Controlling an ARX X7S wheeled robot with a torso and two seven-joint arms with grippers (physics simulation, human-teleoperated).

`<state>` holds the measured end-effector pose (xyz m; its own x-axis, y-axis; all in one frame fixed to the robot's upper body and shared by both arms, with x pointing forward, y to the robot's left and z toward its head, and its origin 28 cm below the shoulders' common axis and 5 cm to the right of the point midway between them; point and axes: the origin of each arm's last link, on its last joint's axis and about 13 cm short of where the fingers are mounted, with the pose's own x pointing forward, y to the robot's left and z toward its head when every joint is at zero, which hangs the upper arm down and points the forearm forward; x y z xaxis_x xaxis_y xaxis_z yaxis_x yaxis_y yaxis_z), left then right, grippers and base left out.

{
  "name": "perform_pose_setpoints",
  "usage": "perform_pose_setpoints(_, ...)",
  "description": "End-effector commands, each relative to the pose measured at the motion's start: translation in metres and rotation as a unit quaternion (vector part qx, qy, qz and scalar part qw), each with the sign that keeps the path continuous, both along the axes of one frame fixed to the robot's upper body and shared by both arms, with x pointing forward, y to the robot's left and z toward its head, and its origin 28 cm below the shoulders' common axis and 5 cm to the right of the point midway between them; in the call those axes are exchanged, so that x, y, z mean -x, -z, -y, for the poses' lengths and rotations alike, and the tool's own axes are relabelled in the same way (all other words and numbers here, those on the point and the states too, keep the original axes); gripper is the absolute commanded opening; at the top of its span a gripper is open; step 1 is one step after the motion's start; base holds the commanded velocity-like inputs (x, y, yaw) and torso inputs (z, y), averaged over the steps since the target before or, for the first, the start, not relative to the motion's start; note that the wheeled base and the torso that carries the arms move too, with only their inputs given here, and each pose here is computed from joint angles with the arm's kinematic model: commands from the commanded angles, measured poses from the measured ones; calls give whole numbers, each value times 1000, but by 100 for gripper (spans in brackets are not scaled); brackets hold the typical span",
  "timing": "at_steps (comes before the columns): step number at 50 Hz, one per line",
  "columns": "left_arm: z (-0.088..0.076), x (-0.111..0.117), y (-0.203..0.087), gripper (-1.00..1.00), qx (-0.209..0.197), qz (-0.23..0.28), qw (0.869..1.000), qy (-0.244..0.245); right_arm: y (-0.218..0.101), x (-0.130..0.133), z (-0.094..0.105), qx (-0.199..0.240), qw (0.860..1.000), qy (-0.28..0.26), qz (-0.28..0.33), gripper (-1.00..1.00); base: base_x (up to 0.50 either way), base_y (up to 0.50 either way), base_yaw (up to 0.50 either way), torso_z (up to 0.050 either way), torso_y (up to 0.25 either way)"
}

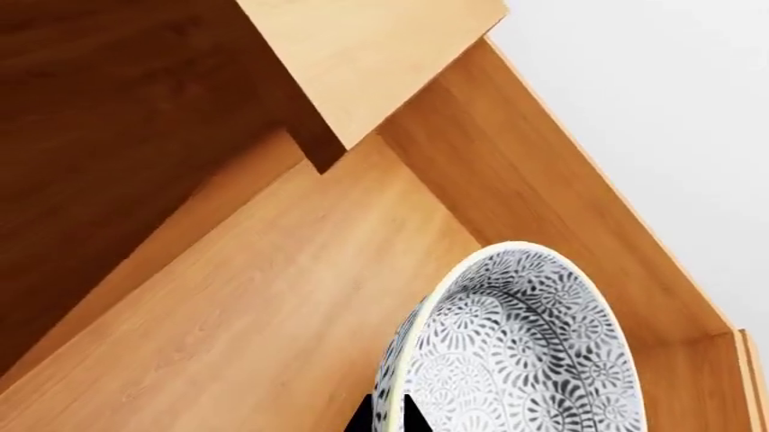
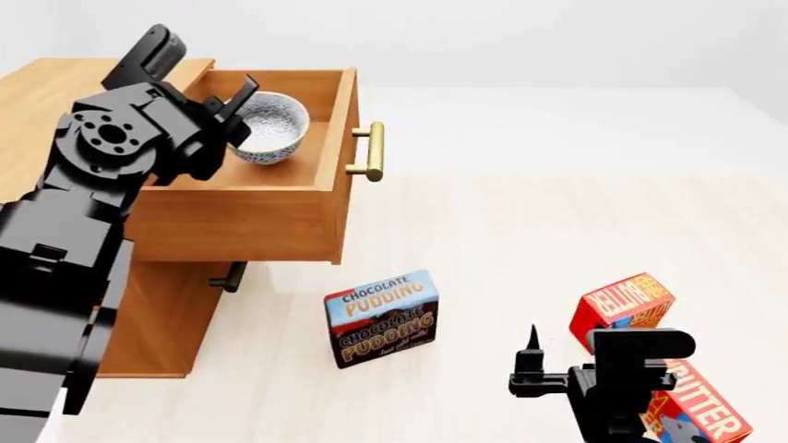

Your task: Put the bowl in the top drawer of the cabinet.

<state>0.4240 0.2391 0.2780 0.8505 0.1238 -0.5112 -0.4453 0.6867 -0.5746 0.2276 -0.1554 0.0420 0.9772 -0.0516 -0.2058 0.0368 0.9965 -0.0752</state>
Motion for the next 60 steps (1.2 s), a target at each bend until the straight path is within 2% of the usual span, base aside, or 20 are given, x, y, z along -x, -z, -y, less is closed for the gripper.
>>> perform_pose_setpoints(1, -4, 0, -5, -100, 14, 12, 1000, -10, 1, -1, 0, 2, 1000, -3, -3, 100, 0, 0, 0, 0, 0)
perform_pose_setpoints(10, -5, 0, -2, -100, 19, 10, 1000, -12, 0, -1, -1, 4, 1000, -5, -3, 100, 0, 0, 0, 0, 0)
perform_pose_setpoints(11, -5, 0, -2, 100, 19, 10, 1000, -11, 0, -1, -1, 4, 1000, -5, -3, 100, 0, 0, 0, 0, 0)
perform_pose_setpoints(32, -4, 6, -5, 100, 17, 31, 999, 9, 1, -1, -1, 6, 1000, -6, -4, 100, 0, 0, 0, 0, 0)
perform_pose_setpoints(44, 0, 24, -22, 100, 3, 90, 995, 32, 2, -1, -2, 8, 1000, -7, -6, 100, 0, 0, 0, 0, 0)
perform_pose_setpoints(48, 6, 45, -42, 100, -7, 142, 988, 58, 1, 0, 0, 8, 1000, -6, -5, 100, 0, 0, 0, 0, 0)
perform_pose_setpoints(60, 11, 72, -57, 100, -15, 185, 978, 91, -1, 1, -1, 9, 1000, -6, -3, 100, 0, 0, 0, 0, 0)
